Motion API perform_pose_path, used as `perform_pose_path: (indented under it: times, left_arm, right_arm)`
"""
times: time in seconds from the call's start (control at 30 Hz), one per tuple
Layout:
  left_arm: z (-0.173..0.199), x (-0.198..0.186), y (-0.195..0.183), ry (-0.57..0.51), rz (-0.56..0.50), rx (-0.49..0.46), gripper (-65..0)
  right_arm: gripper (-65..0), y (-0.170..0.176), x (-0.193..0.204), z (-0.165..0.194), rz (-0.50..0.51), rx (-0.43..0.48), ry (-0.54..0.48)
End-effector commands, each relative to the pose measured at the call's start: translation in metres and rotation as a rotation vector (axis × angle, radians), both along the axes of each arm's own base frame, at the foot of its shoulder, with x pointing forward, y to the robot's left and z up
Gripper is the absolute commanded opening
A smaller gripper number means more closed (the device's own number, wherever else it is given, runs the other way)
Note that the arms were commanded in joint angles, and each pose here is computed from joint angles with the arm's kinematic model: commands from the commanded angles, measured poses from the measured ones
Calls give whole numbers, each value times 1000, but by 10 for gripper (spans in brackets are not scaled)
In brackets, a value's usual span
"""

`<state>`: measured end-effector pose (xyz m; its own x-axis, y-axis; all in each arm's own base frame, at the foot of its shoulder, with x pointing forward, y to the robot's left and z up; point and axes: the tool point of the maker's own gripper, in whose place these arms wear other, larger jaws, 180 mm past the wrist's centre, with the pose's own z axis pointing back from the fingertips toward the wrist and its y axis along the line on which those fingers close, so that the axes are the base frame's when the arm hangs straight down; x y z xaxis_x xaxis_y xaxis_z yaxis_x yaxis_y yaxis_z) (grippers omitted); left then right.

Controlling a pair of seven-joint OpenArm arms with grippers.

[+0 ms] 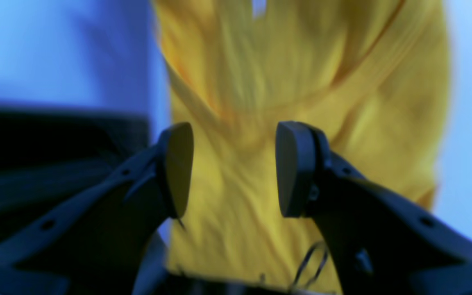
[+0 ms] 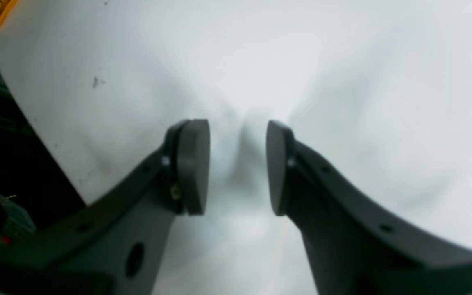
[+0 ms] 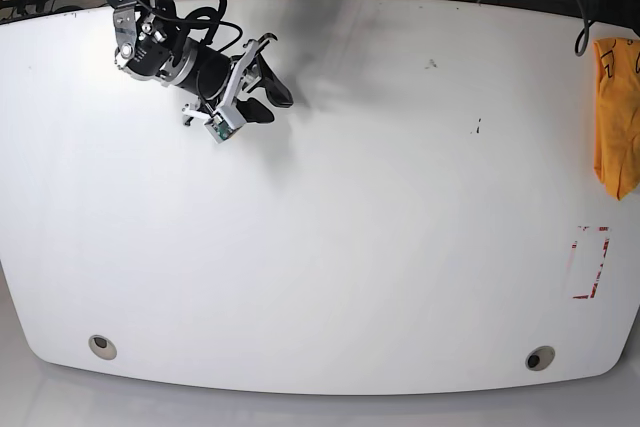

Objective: Fold the T-shirt properly

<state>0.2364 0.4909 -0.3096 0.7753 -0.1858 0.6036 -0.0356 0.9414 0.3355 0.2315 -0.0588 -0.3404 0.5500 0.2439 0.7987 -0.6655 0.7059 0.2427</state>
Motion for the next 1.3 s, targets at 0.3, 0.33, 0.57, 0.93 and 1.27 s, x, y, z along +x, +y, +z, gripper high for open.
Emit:
perform_pose_path:
  times: [0.3,0.33,0.57,0.93,1.27]
  left_arm:
    - [20,28,-146,-379,-184,29,-353]
    - [17,24,-157,-399,-188,22,-353]
    - [4,9,-249,-523,-264,-137,-356]
    - [-47,-77,-324,-359,-302,-353,-357]
    - [-81,-192,-341,-58,-250,-425,-358]
  right_arm:
    - [-433,-55,38,16,-105,-203,-232]
    - [-433,-64,39,14,-130,-238,-248]
    - [-431,-106,42,21,-308,-241,-388]
    - [-433,-150,-35,-27,-434,-157,-249]
    - [-433,-155,-128,-50,-525,-73,-18]
